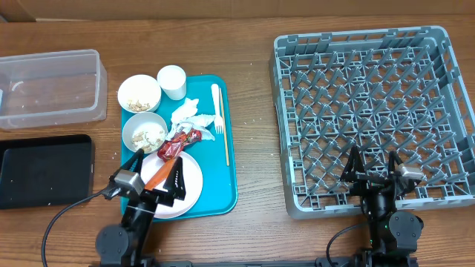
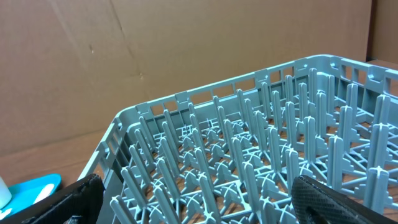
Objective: Sort waste into correct bins and load items into the dishwasher rack
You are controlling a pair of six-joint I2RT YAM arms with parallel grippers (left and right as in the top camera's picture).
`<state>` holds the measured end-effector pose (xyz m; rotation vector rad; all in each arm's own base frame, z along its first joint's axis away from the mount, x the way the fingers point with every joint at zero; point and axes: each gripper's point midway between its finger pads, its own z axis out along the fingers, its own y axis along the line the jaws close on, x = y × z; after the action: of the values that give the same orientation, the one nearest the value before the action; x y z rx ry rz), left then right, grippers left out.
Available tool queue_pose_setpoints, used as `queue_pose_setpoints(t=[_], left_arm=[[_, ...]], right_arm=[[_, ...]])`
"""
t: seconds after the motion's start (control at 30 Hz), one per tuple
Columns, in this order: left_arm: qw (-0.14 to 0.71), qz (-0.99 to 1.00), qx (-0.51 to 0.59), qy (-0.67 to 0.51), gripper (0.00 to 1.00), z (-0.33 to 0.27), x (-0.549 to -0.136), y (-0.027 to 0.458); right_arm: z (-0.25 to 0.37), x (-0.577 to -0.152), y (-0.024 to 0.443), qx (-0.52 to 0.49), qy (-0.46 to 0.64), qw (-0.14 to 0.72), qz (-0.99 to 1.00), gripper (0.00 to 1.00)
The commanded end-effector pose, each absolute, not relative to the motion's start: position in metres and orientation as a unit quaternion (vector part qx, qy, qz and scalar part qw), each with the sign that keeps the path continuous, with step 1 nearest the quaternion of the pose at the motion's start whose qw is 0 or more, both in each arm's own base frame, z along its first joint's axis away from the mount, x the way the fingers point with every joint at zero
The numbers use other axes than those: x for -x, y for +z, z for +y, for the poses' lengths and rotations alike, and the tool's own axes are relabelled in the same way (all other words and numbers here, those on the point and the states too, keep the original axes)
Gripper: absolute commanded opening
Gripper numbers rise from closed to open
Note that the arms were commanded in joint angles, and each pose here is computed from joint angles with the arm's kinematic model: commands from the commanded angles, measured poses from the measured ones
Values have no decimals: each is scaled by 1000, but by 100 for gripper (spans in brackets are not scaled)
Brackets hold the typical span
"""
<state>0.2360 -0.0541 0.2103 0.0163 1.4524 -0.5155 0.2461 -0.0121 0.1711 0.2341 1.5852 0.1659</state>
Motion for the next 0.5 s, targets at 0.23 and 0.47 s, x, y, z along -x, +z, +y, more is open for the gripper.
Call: queue_pose_setpoints(t=[0.23, 0.47], left_arm=[[708, 634, -81, -299, 100, -84, -212, 248], [677, 684, -96, -254, 100, -81, -215, 277]], right_arm=[[-13, -246, 170, -106, 72, 695, 708, 100], [-13, -246, 170, -106, 72, 695, 708, 100]])
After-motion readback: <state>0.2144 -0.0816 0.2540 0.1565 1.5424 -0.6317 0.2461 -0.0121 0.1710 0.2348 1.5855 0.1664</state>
